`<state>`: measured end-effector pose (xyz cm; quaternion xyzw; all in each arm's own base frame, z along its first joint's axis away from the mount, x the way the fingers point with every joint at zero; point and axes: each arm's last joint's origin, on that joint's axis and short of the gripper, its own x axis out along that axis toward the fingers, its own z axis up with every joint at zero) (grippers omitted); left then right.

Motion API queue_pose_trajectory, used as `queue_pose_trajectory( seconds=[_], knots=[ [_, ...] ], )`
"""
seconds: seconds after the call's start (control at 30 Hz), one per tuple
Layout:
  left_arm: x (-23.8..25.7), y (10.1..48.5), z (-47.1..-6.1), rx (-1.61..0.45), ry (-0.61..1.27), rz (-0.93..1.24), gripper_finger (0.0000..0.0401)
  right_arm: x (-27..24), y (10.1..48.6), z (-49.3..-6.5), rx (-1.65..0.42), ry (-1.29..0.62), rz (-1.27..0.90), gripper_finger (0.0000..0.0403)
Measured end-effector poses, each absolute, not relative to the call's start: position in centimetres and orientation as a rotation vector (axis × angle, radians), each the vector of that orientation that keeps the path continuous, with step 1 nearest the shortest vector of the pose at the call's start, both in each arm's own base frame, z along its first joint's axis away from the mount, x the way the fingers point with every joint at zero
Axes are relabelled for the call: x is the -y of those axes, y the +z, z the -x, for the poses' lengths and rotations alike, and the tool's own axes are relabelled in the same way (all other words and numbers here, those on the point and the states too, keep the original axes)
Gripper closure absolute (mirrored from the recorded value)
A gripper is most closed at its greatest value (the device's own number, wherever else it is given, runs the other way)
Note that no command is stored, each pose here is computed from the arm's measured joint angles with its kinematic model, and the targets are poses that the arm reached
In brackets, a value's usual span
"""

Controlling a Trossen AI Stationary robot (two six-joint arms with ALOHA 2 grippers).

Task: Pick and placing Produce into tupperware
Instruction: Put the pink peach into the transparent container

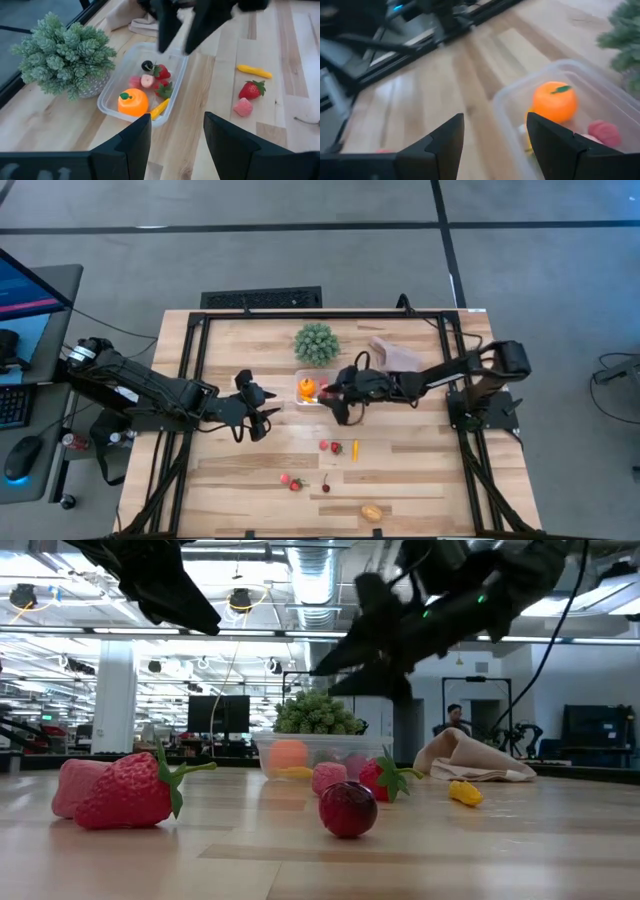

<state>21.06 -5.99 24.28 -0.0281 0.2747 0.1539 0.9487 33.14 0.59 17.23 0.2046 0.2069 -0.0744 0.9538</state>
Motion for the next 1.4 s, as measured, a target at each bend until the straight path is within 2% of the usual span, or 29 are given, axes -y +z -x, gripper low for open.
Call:
queue_pose_trajectory(
  seconds=[0.17, 0.47, 0.63, 0.87, 1.0, 1.2, 1.4],
  knots=[
    [6.0, 24.3, -21.1, -0.561, 0.306, 0.031, 0.0227, -2.3, 19.7, -31.7, -0.429, -0.083, -0.344, 0.0196],
    [5.9, 24.4, -21.1, -0.541, 0.337, 0.001, 0.0227, -3.8, 22.8, -29.1, -0.448, -0.031, -0.340, 0.0215],
    [5.9, 24.4, -21.1, -0.539, 0.333, 0.037, 0.0227, -4.5, 23.6, -27.4, -0.519, -0.035, -0.461, 0.0223],
    [6.0, 24.4, -21.2, -0.531, 0.337, 0.116, 0.0227, -6.3, 23.8, -23.9, -0.813, 0.112, -0.670, 0.0225],
    [6.5, 22.8, -21.8, -0.603, 0.204, 0.029, 0.0227, -8.2, 23.8, -22.3, -0.870, 0.096, -0.608, 0.0227],
    [7.2, 20.4, -23.3, -0.550, 0.085, 0.033, 0.0227, -12.1, 24.0, -20.1, -0.736, -0.037, -0.415, 0.0236],
    [7.1, 19.2, -24.8, -0.509, 0.004, 0.045, 0.0227, -14.9, 23.0, -17.5, -0.627, -0.225, -0.381, 0.0247]
  ],
)
